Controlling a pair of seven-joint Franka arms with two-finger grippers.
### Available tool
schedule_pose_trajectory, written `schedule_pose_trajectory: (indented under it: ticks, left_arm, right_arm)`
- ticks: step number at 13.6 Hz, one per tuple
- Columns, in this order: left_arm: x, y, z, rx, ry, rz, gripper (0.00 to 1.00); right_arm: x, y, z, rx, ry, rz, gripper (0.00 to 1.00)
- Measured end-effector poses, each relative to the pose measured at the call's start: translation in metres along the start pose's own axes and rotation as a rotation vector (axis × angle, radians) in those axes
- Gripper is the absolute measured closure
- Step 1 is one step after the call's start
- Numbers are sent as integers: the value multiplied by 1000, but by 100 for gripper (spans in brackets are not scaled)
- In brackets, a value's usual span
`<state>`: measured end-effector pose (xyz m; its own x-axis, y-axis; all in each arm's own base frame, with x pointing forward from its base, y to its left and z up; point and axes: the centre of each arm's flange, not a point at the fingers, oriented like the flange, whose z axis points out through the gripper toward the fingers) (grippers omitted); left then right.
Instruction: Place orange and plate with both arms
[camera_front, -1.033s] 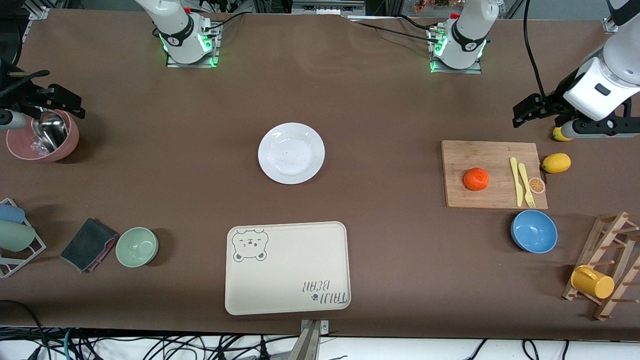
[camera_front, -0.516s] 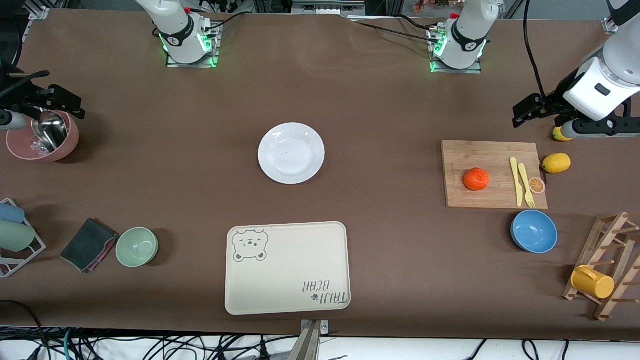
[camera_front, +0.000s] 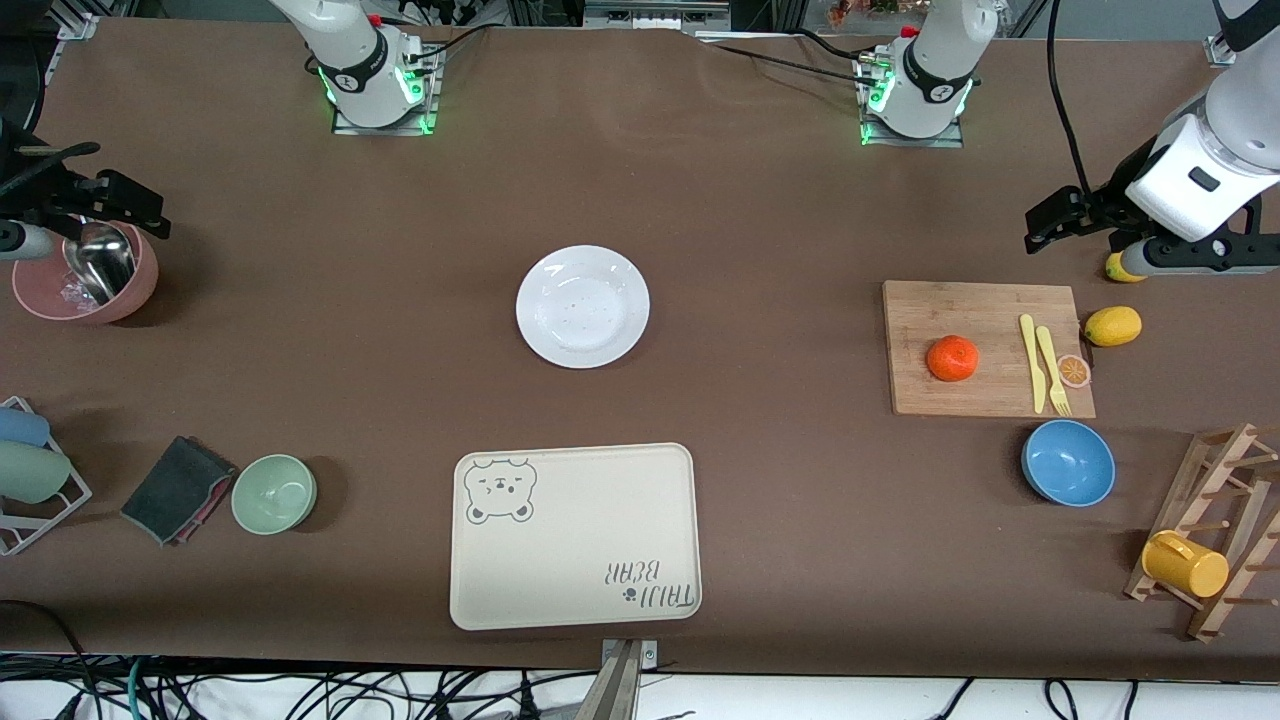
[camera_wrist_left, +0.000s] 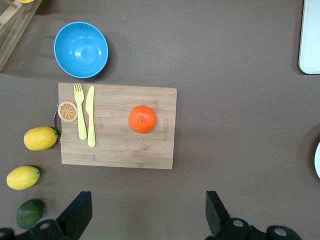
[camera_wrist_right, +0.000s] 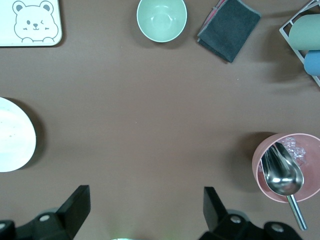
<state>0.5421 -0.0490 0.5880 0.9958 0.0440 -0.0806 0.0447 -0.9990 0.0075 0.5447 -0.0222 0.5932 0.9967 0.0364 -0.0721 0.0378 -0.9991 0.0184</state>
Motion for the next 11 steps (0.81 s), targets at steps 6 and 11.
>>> schedule_pose_trajectory:
  ticks: [6, 11]
  left_arm:
    - [3, 2, 6, -22, -16, 3, 0]
    - [4, 1, 8, -22, -23, 1, 0]
  right_arm:
    - [0, 0, 0, 0, -1, 0, 0]
    - [0, 0, 0, 0, -1, 0, 0]
